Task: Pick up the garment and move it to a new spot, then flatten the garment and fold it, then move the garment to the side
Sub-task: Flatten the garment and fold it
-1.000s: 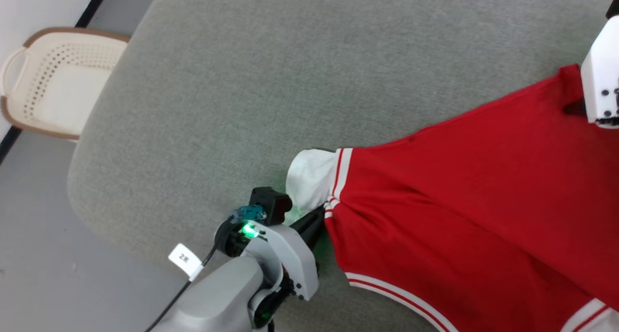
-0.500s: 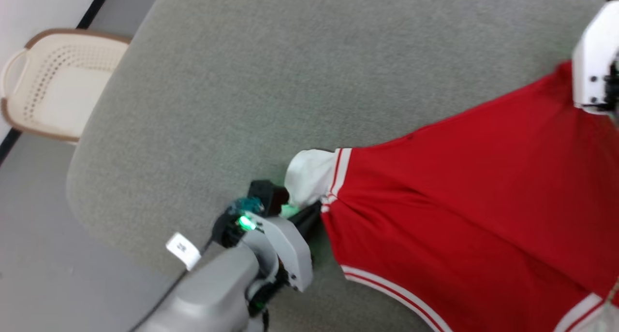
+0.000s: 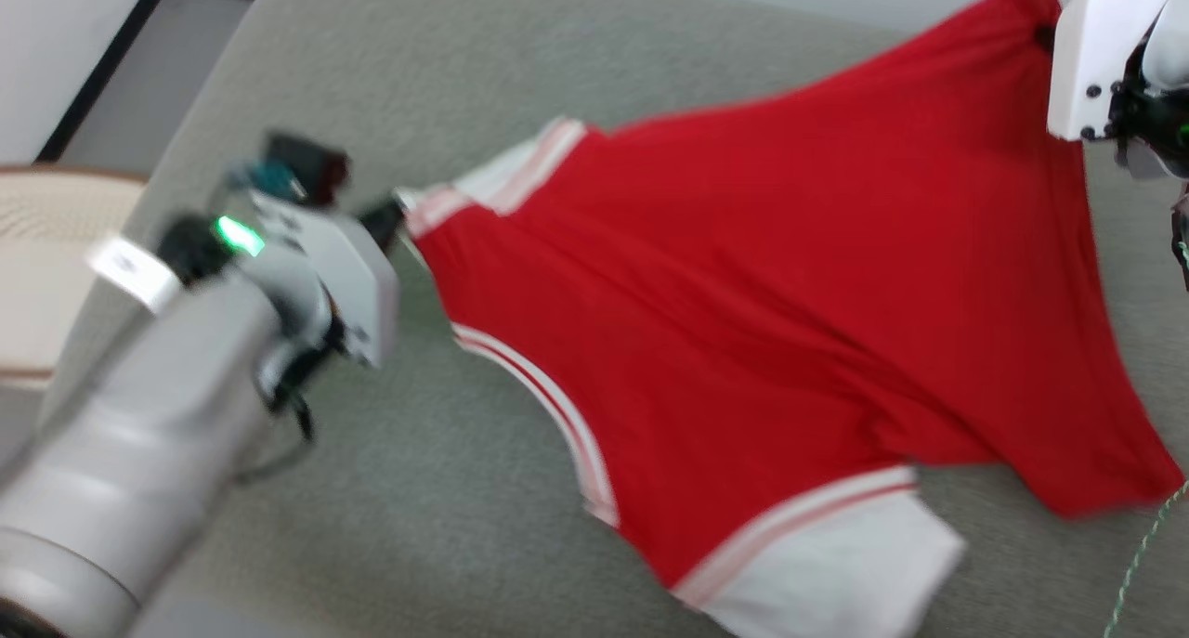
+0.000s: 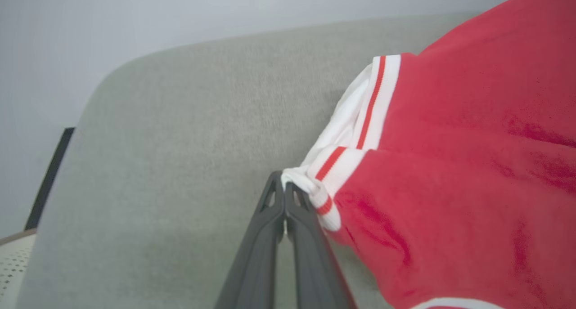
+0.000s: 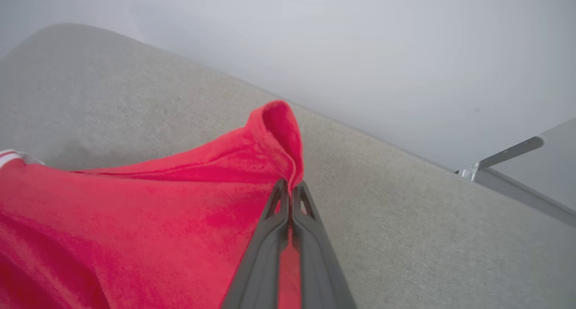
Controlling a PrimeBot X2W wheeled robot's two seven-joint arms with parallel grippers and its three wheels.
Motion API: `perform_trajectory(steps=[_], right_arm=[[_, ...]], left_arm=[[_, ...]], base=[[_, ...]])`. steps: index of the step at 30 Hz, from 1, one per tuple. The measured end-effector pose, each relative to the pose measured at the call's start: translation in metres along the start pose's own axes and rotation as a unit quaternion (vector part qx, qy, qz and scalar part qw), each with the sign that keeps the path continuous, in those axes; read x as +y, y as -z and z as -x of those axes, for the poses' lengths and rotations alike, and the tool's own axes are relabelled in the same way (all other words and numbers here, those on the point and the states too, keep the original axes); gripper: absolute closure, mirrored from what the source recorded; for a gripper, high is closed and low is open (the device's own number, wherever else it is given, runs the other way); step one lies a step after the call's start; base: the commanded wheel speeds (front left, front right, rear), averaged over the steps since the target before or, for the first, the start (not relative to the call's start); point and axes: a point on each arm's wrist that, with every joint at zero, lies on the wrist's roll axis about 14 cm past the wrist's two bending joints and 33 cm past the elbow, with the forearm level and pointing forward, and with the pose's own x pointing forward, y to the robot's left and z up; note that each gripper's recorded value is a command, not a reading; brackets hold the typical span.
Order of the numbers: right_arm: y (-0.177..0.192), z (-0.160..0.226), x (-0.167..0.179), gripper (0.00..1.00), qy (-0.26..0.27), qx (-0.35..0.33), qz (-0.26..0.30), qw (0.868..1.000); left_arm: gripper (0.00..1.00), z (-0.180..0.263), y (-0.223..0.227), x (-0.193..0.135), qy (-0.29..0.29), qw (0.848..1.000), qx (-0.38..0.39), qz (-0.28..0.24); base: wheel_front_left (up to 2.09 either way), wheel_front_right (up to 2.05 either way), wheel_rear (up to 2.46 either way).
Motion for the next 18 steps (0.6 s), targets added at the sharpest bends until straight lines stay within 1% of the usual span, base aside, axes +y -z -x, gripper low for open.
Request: perform_trajectory(steps=[5, 9, 11, 14, 18], right_arm=[[-0.034, 0.034, -0.017, 1.00, 0.019, -0.084, -0.002, 0.996], [-0.059, 0.064, -0.031, 1.00, 0.039, -0.150, 0.005, 0.988], [-0.072, 0.080, -0.041, 1.00, 0.052, -0.185, 0.006, 0.981], [-0.085, 0.102, -0.054, 1.00, 0.070, -0.220, 0.009, 0.973], [-0.091, 0.123, -0.067, 1.00, 0.086, -0.237, 0.005, 0.968]], left_arm=[[1.00, -0.003, -0.070, 0.008, 0.004, 0.998, -0.040, -0.050], [1.00, -0.003, -0.126, 0.010, 0.004, 0.993, -0.079, -0.089], [1.00, -0.001, -0.155, 0.012, -0.003, 0.988, -0.099, -0.116], [1.00, 0.002, -0.194, 0.011, -0.010, 0.982, -0.126, -0.142], [1.00, 0.005, -0.237, 0.002, -0.012, 0.975, -0.152, -0.159]], base=[[0.00, 0.00, 0.00], [0.00, 0.00, 0.00], [0.00, 0.00, 0.00], [0.00, 0.00, 0.00], [0.00, 0.00, 0.00]])
